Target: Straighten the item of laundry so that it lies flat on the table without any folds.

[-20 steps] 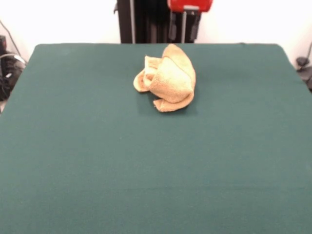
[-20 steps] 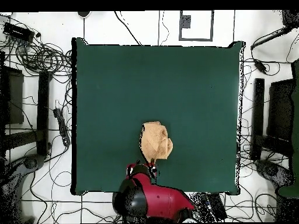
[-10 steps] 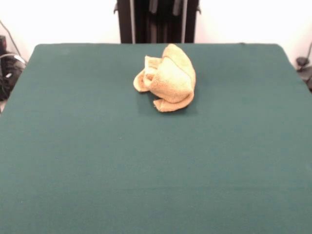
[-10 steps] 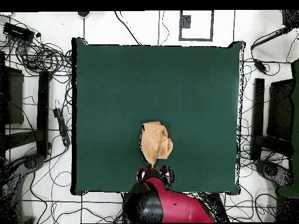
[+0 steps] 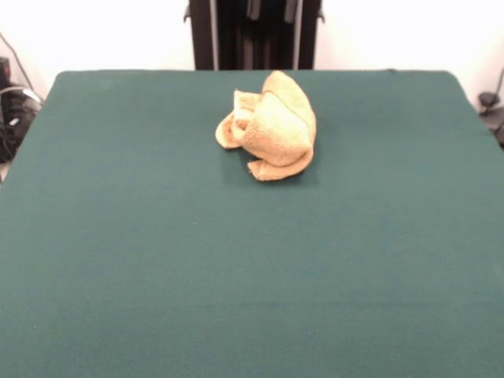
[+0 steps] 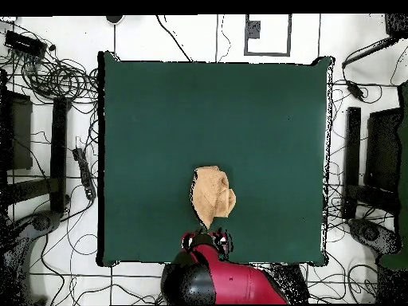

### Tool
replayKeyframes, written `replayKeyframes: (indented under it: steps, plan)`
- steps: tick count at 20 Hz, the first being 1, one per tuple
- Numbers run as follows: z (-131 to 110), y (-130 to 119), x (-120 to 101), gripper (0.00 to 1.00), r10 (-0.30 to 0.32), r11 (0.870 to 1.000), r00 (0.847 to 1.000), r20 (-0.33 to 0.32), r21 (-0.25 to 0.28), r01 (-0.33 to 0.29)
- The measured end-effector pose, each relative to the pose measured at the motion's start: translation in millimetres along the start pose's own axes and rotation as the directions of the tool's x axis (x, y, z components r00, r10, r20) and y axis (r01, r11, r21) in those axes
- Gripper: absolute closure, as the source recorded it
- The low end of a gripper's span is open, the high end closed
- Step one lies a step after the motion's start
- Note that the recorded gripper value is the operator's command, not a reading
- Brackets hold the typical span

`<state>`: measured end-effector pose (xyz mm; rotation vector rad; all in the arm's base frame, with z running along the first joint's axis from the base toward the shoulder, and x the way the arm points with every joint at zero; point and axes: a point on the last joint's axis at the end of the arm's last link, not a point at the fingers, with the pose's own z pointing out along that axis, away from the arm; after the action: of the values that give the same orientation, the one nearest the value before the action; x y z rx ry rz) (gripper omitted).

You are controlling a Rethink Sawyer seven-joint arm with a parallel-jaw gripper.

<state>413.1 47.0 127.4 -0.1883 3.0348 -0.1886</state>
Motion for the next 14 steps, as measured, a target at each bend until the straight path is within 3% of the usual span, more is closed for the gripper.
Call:
replayKeyframes:
  steps: [14]
  plan:
    - [33.4, 28.5, 10.6, 0.0, -0.069, 0.997, 0.995, -0.076, -0.029, 0.067]
